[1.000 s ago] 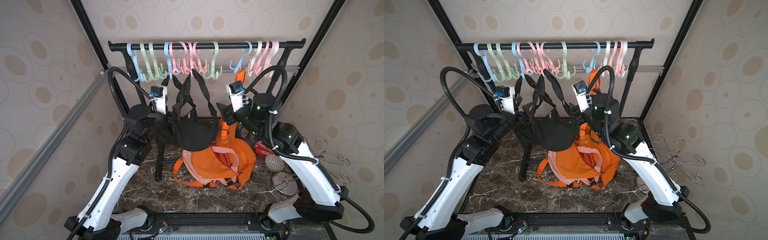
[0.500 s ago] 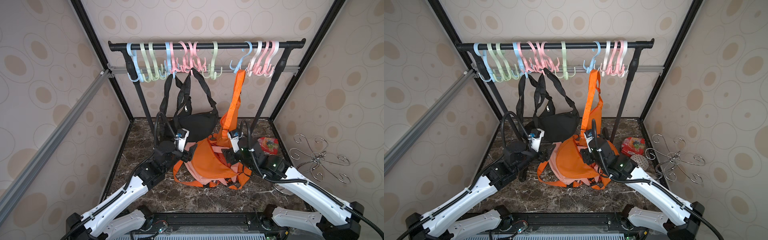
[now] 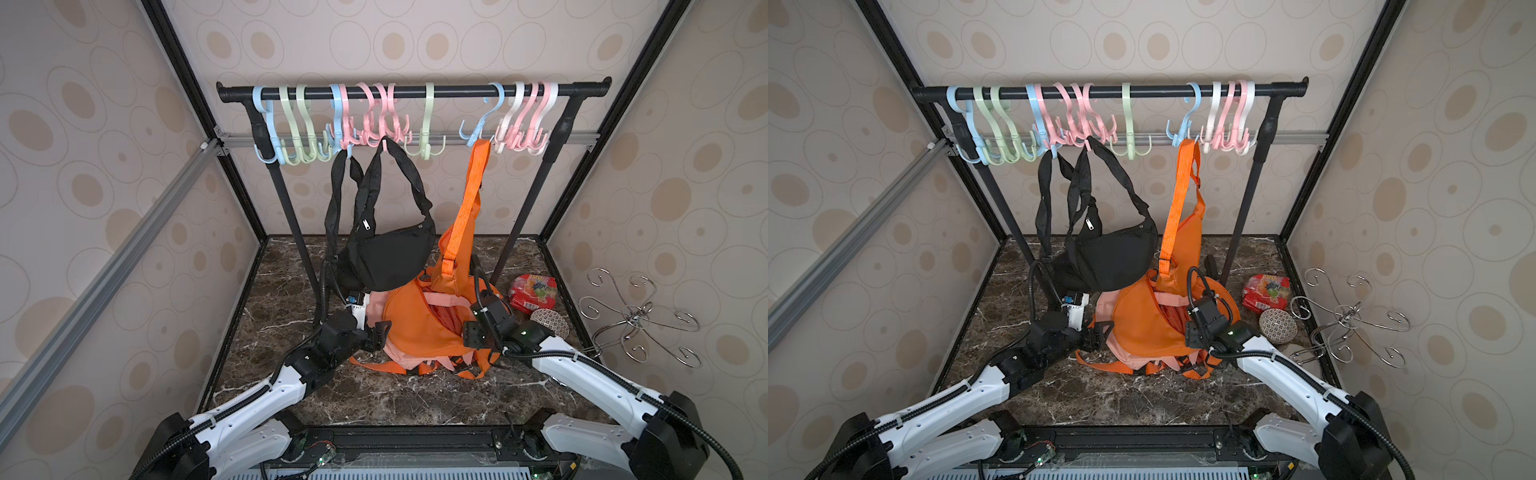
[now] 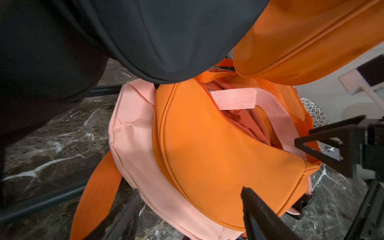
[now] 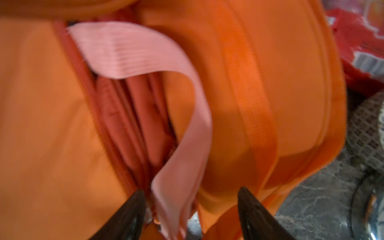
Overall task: Hang the bag on a hook
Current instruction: Pick up the bag from the bag.
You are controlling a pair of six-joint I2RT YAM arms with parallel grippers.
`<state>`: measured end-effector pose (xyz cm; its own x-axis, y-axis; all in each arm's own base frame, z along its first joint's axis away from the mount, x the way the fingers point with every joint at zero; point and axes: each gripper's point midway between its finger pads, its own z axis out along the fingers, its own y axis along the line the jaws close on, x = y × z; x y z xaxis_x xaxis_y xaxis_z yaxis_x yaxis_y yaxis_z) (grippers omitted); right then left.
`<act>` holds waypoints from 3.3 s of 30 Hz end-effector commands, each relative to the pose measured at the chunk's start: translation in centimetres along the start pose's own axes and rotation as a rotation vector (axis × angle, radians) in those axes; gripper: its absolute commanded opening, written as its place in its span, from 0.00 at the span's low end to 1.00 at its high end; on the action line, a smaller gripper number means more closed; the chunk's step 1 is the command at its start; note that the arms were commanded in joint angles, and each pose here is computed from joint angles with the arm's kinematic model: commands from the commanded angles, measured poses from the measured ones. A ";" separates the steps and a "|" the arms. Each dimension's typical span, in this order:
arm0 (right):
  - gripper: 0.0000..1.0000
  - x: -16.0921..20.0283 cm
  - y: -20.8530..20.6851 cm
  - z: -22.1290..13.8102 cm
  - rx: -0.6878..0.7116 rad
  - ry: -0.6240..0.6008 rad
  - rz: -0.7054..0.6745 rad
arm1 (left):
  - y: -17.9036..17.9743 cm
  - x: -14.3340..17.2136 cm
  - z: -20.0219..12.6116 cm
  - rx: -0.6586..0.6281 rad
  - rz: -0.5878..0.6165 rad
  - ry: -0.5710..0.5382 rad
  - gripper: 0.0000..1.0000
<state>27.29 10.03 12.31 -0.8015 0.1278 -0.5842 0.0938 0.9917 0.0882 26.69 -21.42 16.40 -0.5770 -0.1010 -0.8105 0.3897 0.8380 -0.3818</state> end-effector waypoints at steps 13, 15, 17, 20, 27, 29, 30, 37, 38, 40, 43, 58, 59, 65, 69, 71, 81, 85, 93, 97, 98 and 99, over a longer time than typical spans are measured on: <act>0.65 1.0 -5.4 2.9 0.159 0.029 0.240 | -0.1 1.0 2.0 0.019 -0.088 0.029 0.77; 0.54 0.8 -4.6 3.5 0.130 0.032 0.237 | -0.3 0.9 2.0 0.029 -0.089 0.023 0.76; 0.35 0.8 -3.9 4.0 0.104 0.057 0.225 | -0.4 0.6 1.9 0.030 -0.087 0.013 0.76; 0.09 0.1 -4.0 3.1 0.131 0.063 0.196 | -0.7 -0.3 1.6 0.031 -0.075 -0.005 0.76; 0.04 -3.7 -5.4 -4.1 0.315 -0.132 -0.013 | -2.0 -3.6 -0.8 0.066 -0.023 -0.096 0.76; 0.00 -4.6 -5.3 -5.9 0.324 -0.181 -0.056 | -2.5 -4.7 -1.5 0.072 -0.007 -0.120 0.76; 0.00 -5.0 -5.1 -6.7 0.328 -0.201 -0.075 | -2.8 -5.3 -1.9 0.079 -0.003 -0.132 0.76; 0.00 -9.0 -1.8 -14.3 0.415 -0.430 -0.315 | -4.8 -9.3 -5.2 0.133 0.027 -0.231 0.76; 0.00 -9.8 -1.5 -15.8 0.439 -0.466 -0.347 | -5.1 -9.8 -5.6 0.141 0.037 -0.238 0.76; 0.00 -11.4 -1.0 -18.8 0.468 -0.534 -0.403 | -5.7 -10.6 -6.4 0.158 0.059 -0.257 0.76; 0.00 -14.0 0.1 -23.2 0.522 -0.651 -0.504 | -6.6 -11.7 -7.5 0.185 0.093 -0.286 0.76; 0.00 -20.1 3.7 -34.4 0.332 -0.918 -0.695 | -15.7 -15.1 -8.0 0.265 0.530 -0.315 0.82; 0.00 -20.1 3.7 -34.6 0.317 -0.919 -0.704 | -16.4 -15.2 -7.9 0.268 0.555 -0.313 0.82; 0.00 -19.1 4.4 -35.0 0.160 -0.906 -0.755 | -22.0 -15.1 -7.3 0.372 0.657 -0.344 0.86; 0.00 -18.8 5.0 -34.6 0.134 -0.901 -0.767 | -25.9 -15.2 -7.6 0.484 0.659 -0.395 0.92; 0.00 -18.7 5.3 -34.6 0.120 -0.903 -0.772 | -27.1 -15.3 -7.7 0.518 0.651 -0.409 1.00; 0.00 -17.9 4.7 -35.1 0.036 -0.926 -0.753 | -24.5 -20.4 -3.2 0.101 0.673 -0.548 1.00; 0.00 -17.3 4.4 -35.6 -0.025 -0.942 -0.747 | -24.3 -22.9 -2.3 0.090 0.674 -0.580 1.00; 0.00 -17.6 2.5 -37.0 -0.017 -1.002 -0.685 | -21.6 -26.5 -1.0 -0.138 0.637 -0.681 0.86; 0.00 -17.7 1.4 -37.5 -0.010 -1.024 -0.642 | -21.4 -27.3 -2.4 -0.129 0.614 -0.746 0.58; 0.00 -17.8 1.0 -37.5 0.010 -1.026 -0.627 | -21.4 -27.4 -2.9 -0.121 0.612 -0.756 0.48; 0.00 -17.9 0.8 -37.4 0.031 -1.025 -0.620 | -21.5 -27.5 -3.4 -0.107 0.609 -0.764 0.41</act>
<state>19.76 9.23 51.71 0.1135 -0.4775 -0.8713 -0.1815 0.8522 -0.4907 32.13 -37.37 44.90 0.2710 0.1440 -0.9517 0.4353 0.8635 0.2546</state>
